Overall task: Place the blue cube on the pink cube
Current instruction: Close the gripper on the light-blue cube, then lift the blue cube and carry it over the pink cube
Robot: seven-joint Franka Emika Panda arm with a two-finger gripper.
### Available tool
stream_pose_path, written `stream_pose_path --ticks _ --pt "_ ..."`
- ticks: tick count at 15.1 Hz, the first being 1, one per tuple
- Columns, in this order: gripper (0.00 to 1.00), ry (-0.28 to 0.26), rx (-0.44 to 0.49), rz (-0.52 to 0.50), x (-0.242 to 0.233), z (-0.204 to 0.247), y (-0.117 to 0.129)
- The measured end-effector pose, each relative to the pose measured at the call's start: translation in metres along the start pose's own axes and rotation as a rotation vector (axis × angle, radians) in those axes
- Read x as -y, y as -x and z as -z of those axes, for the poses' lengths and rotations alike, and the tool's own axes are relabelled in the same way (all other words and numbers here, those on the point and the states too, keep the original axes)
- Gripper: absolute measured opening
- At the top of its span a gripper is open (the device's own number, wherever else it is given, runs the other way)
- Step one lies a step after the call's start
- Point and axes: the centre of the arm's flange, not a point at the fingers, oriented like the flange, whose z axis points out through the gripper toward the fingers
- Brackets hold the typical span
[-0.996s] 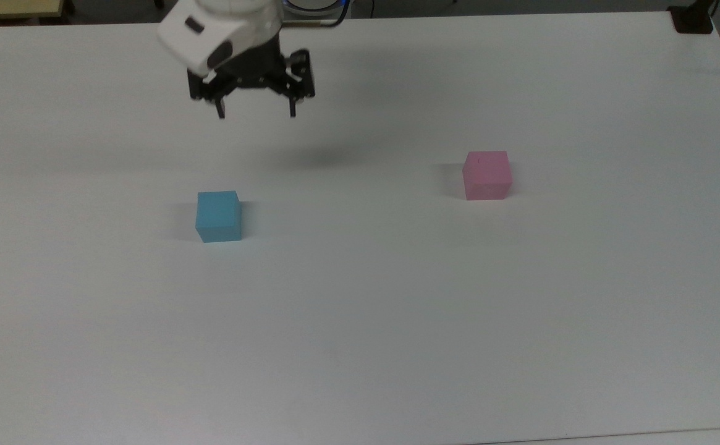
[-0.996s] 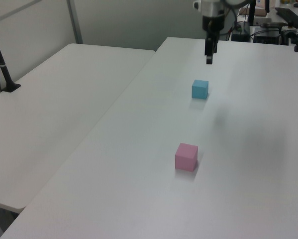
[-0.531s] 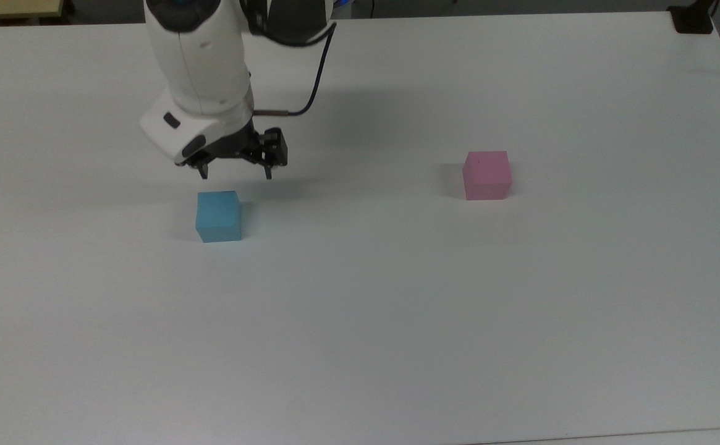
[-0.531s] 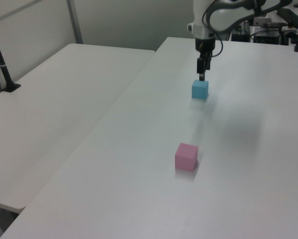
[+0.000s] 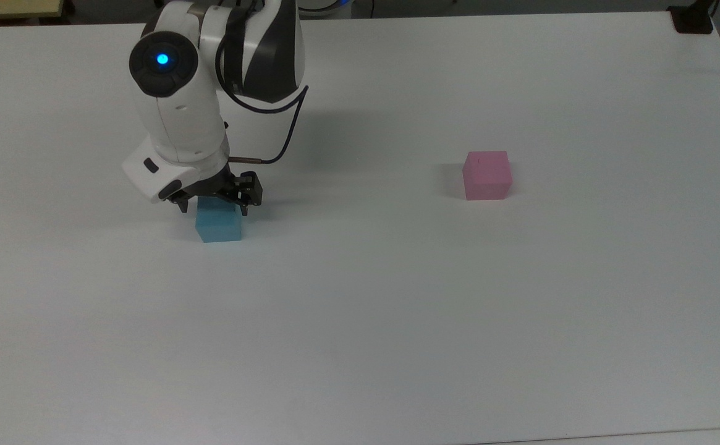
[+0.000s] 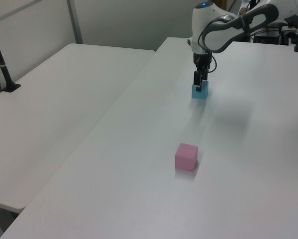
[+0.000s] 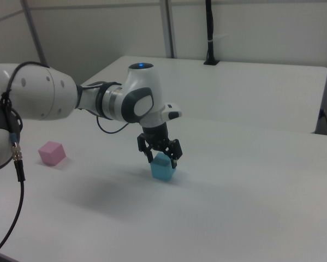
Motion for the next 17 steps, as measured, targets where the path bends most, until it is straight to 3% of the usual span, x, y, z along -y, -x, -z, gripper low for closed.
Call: stream_pose_path --ticks 4,7,12,14,17 --pt "0.9 -0.001 0.005 0.002 0.003 -0.005 -0.001" --pt "0.57 -0.002 -0.006 0.001 0.02 0.0 -0.005" --pt "0.57 -0.007 -0.019 0.028 0.096 0.053 -0.004" --pt "0.57 -0.012 -0.038 0.033 0.159 0.093 0.006" --pt "0.57 -0.022 -0.062 0.042 0.241 0.117 0.024"
